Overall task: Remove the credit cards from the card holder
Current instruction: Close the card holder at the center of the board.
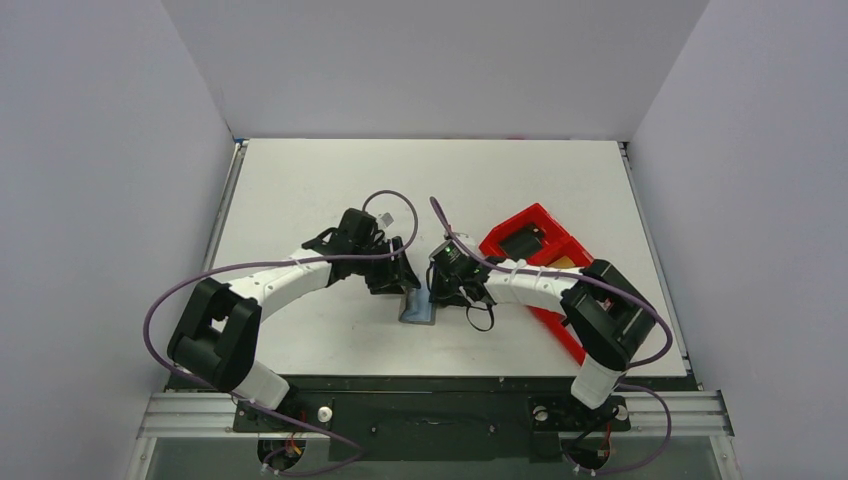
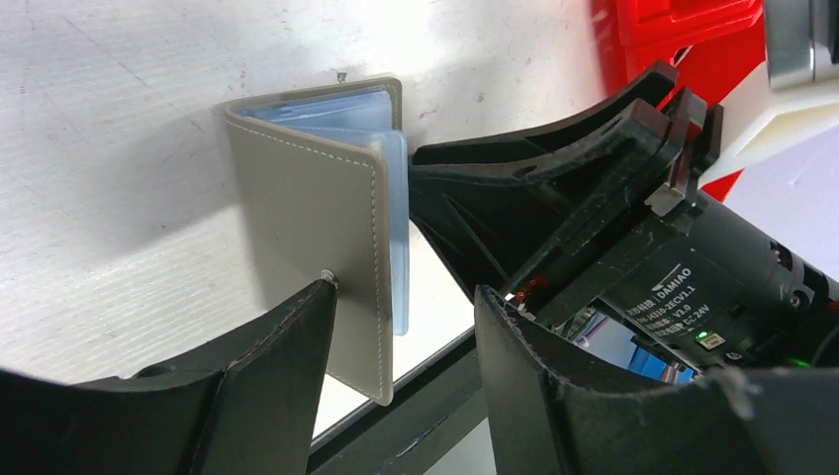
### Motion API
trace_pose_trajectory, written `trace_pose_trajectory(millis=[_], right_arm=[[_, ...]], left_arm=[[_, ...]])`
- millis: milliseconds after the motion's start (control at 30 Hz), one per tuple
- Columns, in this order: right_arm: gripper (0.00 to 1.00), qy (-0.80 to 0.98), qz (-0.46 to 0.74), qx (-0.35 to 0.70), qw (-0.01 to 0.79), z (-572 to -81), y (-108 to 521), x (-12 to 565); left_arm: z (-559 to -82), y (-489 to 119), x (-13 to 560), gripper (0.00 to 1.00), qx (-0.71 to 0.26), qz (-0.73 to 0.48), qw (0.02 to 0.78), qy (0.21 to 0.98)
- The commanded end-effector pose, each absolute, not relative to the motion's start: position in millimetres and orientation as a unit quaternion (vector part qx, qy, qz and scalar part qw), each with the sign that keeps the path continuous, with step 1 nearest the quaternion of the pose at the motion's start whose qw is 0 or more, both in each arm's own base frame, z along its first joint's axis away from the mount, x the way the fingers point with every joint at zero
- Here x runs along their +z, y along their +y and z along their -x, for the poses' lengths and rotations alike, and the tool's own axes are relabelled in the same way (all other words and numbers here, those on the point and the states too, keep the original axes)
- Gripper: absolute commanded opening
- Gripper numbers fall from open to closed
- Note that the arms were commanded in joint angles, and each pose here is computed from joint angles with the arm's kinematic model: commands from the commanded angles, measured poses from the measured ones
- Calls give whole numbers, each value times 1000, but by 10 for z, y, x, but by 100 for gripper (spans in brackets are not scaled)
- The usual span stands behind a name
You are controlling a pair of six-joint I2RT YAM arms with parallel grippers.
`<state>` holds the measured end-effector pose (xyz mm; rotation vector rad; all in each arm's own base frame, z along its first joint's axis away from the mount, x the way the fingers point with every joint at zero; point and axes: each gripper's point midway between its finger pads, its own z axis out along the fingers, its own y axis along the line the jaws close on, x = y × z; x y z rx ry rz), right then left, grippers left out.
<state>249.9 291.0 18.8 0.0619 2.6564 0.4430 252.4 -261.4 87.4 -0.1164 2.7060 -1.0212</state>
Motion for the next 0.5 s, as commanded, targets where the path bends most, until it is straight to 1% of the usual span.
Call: trace_pose_trajectory(millis=[0, 233, 467], right_arm=[[29, 962, -23, 175, 209, -2505, 2935, 224], [30, 952, -37, 183, 242, -2587, 2822, 572], [31, 943, -48, 178, 276, -2607, 2678, 870]], left_arm=[[-2596, -2725, 1068, 52, -357, 38, 145, 922], [-2639, -2772, 1038, 54, -350, 78, 147, 922], [-2687, -2841, 1090, 54, -353, 85, 156, 919]])
